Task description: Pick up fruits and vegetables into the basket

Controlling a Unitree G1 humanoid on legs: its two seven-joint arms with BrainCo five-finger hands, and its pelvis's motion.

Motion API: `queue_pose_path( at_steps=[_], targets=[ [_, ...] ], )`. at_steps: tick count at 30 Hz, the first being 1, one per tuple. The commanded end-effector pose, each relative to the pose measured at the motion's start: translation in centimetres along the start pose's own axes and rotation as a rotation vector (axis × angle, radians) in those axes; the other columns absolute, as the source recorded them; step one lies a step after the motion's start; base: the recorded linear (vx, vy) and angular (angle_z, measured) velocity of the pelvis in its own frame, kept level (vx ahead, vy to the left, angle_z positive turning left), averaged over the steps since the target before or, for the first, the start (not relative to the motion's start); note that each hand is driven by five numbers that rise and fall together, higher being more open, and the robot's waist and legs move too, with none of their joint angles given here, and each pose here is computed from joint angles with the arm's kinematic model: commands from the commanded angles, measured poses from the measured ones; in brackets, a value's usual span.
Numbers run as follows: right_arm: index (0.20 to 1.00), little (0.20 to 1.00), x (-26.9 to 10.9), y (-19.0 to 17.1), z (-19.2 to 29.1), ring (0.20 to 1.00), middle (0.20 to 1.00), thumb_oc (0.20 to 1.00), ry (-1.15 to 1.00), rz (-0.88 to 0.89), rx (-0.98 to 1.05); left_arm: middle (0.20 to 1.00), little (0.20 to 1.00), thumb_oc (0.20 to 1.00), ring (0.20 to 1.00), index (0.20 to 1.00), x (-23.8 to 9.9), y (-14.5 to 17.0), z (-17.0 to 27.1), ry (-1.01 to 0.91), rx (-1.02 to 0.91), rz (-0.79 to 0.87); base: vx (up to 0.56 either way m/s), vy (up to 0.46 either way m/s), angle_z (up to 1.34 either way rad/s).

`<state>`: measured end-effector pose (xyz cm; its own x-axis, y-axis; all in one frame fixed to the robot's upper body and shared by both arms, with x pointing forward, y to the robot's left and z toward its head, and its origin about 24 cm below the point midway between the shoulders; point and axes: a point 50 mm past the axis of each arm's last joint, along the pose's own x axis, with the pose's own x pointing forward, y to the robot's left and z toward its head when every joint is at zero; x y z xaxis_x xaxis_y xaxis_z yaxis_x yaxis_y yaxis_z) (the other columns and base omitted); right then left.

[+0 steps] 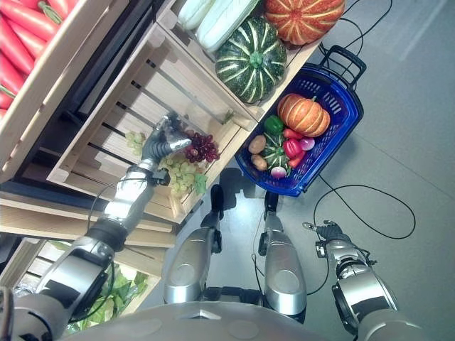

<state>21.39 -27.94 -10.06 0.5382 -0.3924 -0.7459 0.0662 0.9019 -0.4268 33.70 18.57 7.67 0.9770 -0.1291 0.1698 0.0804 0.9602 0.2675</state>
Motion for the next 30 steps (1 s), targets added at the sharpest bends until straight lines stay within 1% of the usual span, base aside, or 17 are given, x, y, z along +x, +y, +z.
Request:
queue_pose_path(
  at_steps=[1,2,4,8,9,10,13,14,15,19,22,28,30],
  targets=[
    [1.000,1.000,0.0,-0.8,-0.2,1.000,1.000,1.000,0.007,-0.028,-0.003,1.000,1.000,1.000,1.000,1.000,1.5,0.7,3.9,-0.215,0.276,0.048,-0.03,-0.004,0.05],
    [1.000,1.000,0.0,-0.8,-0.1,1.000,1.000,1.000,0.004,-0.028,-0.003,1.000,1.000,1.000,1.000,1.000,1.8,0.9,4.3,-0.226,0.305,0.061,-0.04,-0.001,0.02],
    [1.000,1.000,0.1,-0.8,0.6,1.000,1.000,1.000,-0.012,-0.031,0.002,1.000,1.000,1.000,1.000,1.000,2.8,1.9,5.9,-0.291,0.541,0.110,-0.05,0.001,-0.04],
    [1.000,1.000,0.1,-0.9,1.4,1.000,1.000,1.000,-0.031,-0.035,0.007,1.000,1.000,1.000,1.000,1.000,3.7,2.9,7.1,-0.335,0.763,0.144,-0.04,0.023,-0.02],
    [1.000,1.000,0.1,-1.2,1.9,1.000,1.000,1.000,-0.040,-0.037,-0.001,1.000,1.000,1.000,1.000,1.000,4.2,3.3,7.5,-0.345,0.863,0.146,-0.05,0.046,-0.02],
    [1.000,1.000,0.1,-1.2,2.1,1.000,1.000,1.000,-0.041,-0.037,-0.004,1.000,1.000,1.000,1.000,1.000,4.3,3.5,7.7,-0.348,0.885,0.147,-0.05,0.044,-0.01],
    [1.000,1.000,0.2,-1.6,2.8,1.000,1.000,1.000,-0.052,-0.043,-0.015,1.000,1.000,1.000,1.000,1.000,5.1,4.1,8.3,-0.363,1.048,0.129,-0.04,0.048,0.00],
    [1.000,1.000,0.2,-1.9,3.5,1.000,1.000,1.000,-0.064,-0.046,-0.024,1.000,1.000,1.000,1.000,1.000,5.5,4.4,8.5,-0.373,1.184,0.096,-0.05,0.066,-0.04],
    [1.000,1.000,0.2,-2.1,3.8,1.000,1.000,1.000,-0.070,-0.048,-0.028,1.000,1.000,1.000,1.000,1.000,5.7,4.5,8.6,-0.375,1.235,0.079,-0.05,0.065,-0.06],
    [1.000,1.000,0.1,-2.5,5.1,1.000,1.000,1.000,-0.091,-0.056,-0.038,1.000,1.000,1.000,1.000,1.000,6.4,4.7,8.9,-0.371,1.391,0.033,-0.04,0.045,0.01],
    [1.000,1.000,0.1,-2.6,5.8,1.000,1.000,1.000,-0.102,-0.061,-0.043,1.000,1.000,1.000,1.000,1.000,6.7,4.8,8.7,-0.348,1.462,-0.010,-0.03,0.031,-0.04],
    [1.000,1.000,0.0,-2.6,6.9,1.000,1.000,1.000,-0.118,-0.066,-0.057,1.000,1.000,1.000,1.000,1.000,6.8,4.2,7.3,-0.280,1.544,-0.116,-0.01,0.014,-0.02],
    [1.000,1.000,0.0,-2.7,7.1,1.000,1.000,1.000,-0.123,-0.066,-0.059,1.000,1.000,1.000,1.000,1.000,6.8,4.2,7.1,-0.266,1.540,-0.126,-0.01,0.009,-0.02]
  ],
)
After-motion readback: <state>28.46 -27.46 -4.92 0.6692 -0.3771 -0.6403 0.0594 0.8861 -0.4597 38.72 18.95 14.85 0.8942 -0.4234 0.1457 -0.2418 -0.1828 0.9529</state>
